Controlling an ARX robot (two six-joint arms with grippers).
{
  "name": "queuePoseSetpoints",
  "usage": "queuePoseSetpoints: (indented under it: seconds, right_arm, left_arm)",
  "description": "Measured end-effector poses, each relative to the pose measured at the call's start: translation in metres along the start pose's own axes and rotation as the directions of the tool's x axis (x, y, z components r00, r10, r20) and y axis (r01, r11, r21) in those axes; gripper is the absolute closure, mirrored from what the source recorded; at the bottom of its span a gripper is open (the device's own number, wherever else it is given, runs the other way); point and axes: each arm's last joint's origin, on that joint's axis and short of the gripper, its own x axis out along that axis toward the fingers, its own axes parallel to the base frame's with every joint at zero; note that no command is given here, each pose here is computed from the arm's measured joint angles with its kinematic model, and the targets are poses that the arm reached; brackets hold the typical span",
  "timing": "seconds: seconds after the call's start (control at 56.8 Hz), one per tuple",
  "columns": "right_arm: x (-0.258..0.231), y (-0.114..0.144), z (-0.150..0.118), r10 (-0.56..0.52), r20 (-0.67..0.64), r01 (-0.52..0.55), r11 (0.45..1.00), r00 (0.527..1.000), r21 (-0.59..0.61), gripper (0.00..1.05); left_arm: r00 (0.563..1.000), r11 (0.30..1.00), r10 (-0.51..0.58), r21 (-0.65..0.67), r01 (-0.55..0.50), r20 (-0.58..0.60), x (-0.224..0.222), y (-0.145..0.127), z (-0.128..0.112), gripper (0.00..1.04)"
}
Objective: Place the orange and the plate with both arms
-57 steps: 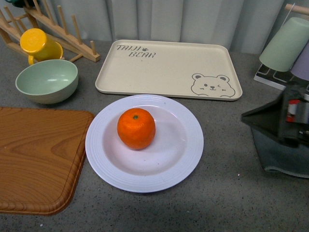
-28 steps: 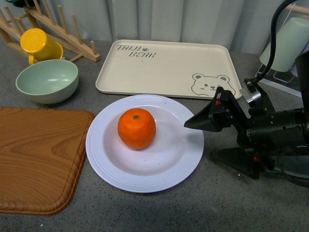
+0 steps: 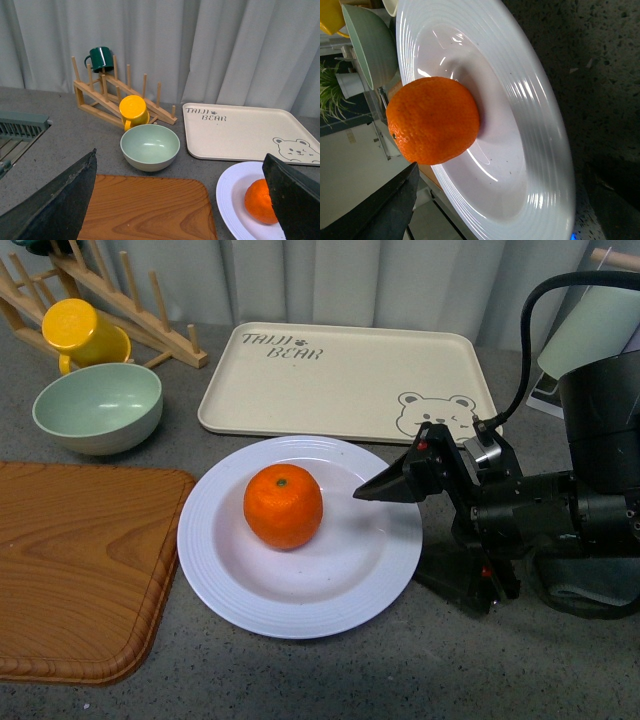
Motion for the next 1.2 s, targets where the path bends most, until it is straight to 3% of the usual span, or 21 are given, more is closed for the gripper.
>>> queuePoseSetpoints:
  seconds: [0.37,0.721,0.915,1.196]
  right_arm:
    - [0.008,-0.002,0.006,0.008,-0.018,-0.007,0.999,1.0,0.038,0.1]
    - [0.01,-0.01,0.003,-0.069,-0.019,0.07,0.996,0.997,0.053,0.69]
    - [0.01,-0.007,0.004,-0.04,-0.048,0.041,0.999,0.998,0.014,1.0]
    - [0.009,-0.003,0.005,-0.008,-0.035,0.008,1.0,0.999,-0.006,1.02]
  left_arm:
    - [1.0,1.0,0.0,0.0,0.0,0.0,0.0,0.0,0.0,0.07]
    - [1.0,1.0,0.0,0.0,0.0,0.0,0.0,0.0,0.0,0.07]
    - [1.0,1.0,0.0,0.0,0.0,0.0,0.0,0.0,0.0,0.07]
    - [1.0,1.0,0.0,0.0,0.0,0.0,0.0,0.0,0.0,0.07]
